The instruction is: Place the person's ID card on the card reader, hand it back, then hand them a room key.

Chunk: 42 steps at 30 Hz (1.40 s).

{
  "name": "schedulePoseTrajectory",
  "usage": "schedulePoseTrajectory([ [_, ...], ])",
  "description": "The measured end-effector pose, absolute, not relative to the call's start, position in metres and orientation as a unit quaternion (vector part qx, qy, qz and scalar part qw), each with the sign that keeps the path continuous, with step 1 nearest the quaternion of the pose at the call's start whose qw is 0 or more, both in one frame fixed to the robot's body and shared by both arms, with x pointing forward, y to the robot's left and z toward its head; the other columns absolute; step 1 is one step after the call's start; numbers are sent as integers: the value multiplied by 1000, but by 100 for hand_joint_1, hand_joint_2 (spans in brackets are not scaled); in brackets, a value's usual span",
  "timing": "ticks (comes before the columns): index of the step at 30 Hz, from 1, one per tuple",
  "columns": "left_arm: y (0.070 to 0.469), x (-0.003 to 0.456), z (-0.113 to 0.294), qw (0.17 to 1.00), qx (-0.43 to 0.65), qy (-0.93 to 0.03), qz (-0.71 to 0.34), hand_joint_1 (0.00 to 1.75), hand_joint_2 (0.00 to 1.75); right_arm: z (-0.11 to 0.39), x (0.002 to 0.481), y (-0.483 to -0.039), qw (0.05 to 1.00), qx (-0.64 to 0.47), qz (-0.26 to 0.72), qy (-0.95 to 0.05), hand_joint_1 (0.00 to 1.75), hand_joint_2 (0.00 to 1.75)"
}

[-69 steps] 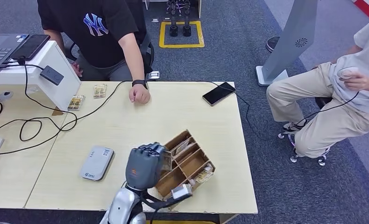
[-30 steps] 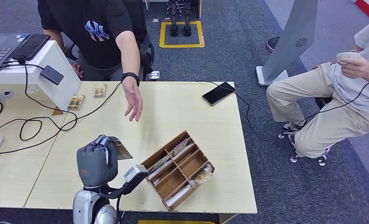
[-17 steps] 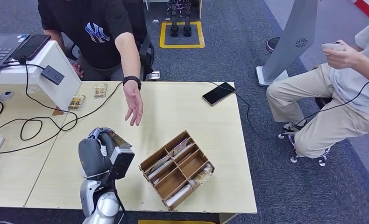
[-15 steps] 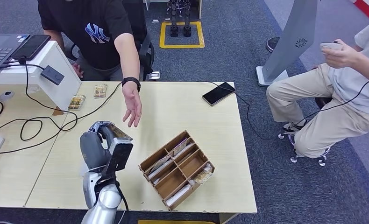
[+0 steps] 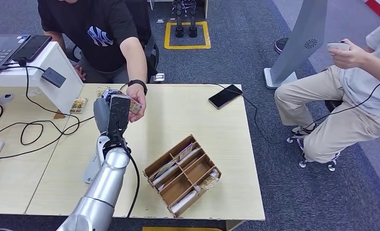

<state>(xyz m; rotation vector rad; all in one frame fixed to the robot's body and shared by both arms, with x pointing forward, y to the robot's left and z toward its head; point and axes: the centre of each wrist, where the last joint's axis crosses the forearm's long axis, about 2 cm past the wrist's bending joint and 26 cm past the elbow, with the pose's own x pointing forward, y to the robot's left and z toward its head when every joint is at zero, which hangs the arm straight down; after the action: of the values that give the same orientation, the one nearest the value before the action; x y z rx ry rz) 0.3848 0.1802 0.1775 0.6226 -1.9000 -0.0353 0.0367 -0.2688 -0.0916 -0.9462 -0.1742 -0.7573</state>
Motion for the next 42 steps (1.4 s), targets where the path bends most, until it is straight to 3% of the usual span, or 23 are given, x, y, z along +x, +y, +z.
schedulePoseTrajectory([
  [23,185,395,172,550,274,-788,-33,174,175,-93,41,-261,823,-433,-358,-87,0,175],
  [24,185,395,172,551,274,-788,-32,145,175,-93,41,-261,823,-433,-358,-87,0,175],
  [27,186,395,172,552,273,-787,-27,14,175,-93,41,-261,823,-433,-358,-87,0,175],
  [28,186,395,172,553,273,-787,-23,0,175,-93,41,-261,823,-433,-358,-87,0,175],
  [42,187,385,166,536,253,-805,22,0,175,-93,40,-262,819,-432,-368,-82,0,175],
])
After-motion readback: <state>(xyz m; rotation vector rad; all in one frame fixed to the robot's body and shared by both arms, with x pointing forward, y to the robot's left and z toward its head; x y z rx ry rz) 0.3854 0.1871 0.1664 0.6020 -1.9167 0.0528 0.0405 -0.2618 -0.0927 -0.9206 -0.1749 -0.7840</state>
